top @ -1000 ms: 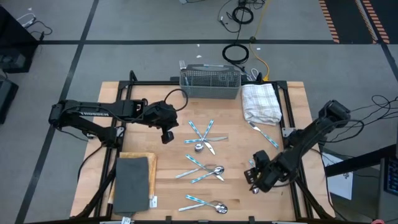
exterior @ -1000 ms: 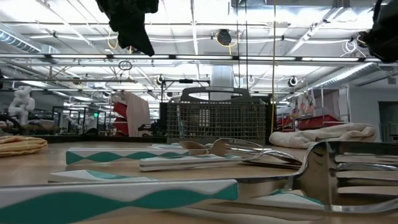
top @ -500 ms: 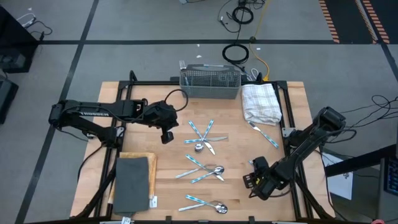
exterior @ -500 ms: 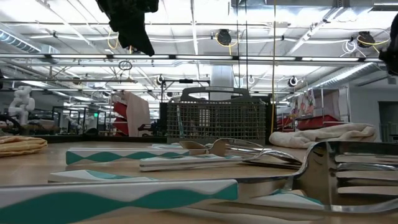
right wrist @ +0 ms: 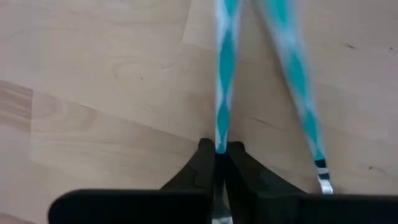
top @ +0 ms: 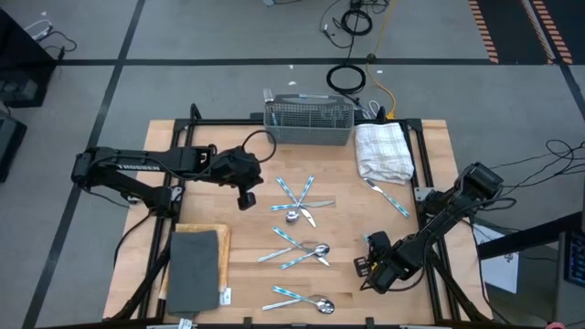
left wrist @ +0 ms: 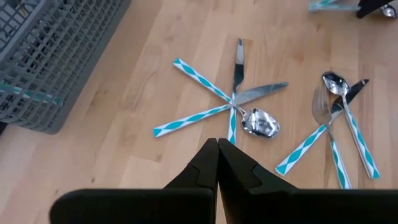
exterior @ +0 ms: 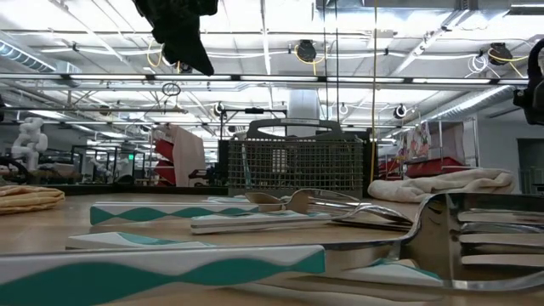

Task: Sort silverware
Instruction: Put the spoon into the silverware basket

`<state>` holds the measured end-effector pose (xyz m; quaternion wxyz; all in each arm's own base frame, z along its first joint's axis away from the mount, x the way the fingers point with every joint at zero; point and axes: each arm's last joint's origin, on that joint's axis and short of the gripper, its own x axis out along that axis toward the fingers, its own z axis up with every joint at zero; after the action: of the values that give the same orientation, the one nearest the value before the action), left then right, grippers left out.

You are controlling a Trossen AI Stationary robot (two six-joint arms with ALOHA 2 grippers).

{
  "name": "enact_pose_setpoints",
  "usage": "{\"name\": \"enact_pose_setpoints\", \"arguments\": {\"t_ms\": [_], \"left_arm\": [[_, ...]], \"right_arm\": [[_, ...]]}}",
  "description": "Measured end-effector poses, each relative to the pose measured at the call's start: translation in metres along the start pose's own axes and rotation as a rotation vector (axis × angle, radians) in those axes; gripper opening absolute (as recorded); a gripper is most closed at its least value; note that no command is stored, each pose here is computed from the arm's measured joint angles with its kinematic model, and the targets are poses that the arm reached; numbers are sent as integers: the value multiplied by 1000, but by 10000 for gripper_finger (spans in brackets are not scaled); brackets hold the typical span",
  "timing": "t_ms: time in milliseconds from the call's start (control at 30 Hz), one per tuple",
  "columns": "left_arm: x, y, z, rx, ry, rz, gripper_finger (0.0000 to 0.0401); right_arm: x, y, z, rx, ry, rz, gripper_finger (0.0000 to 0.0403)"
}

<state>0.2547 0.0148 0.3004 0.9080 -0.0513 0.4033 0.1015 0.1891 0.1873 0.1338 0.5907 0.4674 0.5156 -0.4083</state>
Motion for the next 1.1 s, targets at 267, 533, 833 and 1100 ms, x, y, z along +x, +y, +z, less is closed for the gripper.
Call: {"name": "enact_pose_setpoints", "arguments": {"t_ms": [267,533,833,1100], "left_arm": [[0,0,4,-5,-37,-5,9],[0,0,4,-11,-41,20,9],[0,1,4,-11,-43,36,9],[0,1,4,-12,-44,46,9]], "right_arm": [[-20,-2,5,-7,25,65,2],[-67,21,30,-108,-179,296,1],[-146,48,126,-406,-513,197,0],[-201,33,226,-668,-631,-192,0]]}}
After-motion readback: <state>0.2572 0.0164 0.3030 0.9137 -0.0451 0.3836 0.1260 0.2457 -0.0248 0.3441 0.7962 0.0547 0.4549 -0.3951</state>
